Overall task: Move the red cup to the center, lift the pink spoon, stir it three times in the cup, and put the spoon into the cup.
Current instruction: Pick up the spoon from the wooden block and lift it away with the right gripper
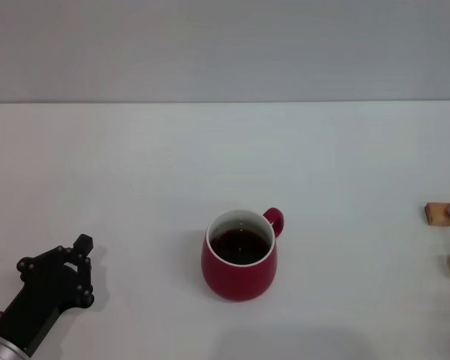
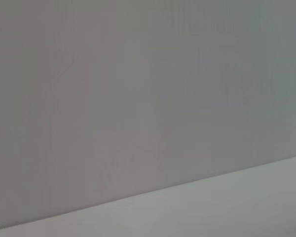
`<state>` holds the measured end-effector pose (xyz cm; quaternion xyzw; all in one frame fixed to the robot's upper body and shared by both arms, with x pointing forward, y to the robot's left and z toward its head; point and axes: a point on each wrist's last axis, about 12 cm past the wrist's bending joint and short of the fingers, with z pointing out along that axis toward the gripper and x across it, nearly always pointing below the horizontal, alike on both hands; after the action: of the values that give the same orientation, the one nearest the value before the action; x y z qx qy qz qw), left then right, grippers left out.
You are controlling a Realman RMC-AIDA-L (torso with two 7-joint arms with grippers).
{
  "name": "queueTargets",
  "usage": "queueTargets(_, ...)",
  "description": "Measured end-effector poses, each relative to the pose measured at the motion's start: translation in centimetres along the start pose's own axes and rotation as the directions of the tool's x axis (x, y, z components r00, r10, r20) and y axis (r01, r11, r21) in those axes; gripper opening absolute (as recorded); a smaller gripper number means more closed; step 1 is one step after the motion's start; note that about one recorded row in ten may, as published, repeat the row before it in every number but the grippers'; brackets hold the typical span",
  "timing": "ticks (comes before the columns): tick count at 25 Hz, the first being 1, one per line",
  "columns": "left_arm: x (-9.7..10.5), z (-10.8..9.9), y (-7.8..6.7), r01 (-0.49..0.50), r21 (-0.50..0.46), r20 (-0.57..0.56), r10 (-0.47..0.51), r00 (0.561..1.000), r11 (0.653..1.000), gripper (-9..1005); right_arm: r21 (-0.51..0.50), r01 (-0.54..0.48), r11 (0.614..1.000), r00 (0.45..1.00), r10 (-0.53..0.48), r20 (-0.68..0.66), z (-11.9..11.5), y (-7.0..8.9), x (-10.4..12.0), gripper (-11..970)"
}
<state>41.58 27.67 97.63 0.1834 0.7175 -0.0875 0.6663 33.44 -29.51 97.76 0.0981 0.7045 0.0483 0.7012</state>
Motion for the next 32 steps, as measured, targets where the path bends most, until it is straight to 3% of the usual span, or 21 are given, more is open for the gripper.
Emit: queueTargets(32,-0.1,0.2,0.1,-0.006,0.008,0.004,0.005,1.000,1.000,-2,-0.043,0.006,0.999,0.995,-0.010,-0.103,2.4,0.7,1.2,714)
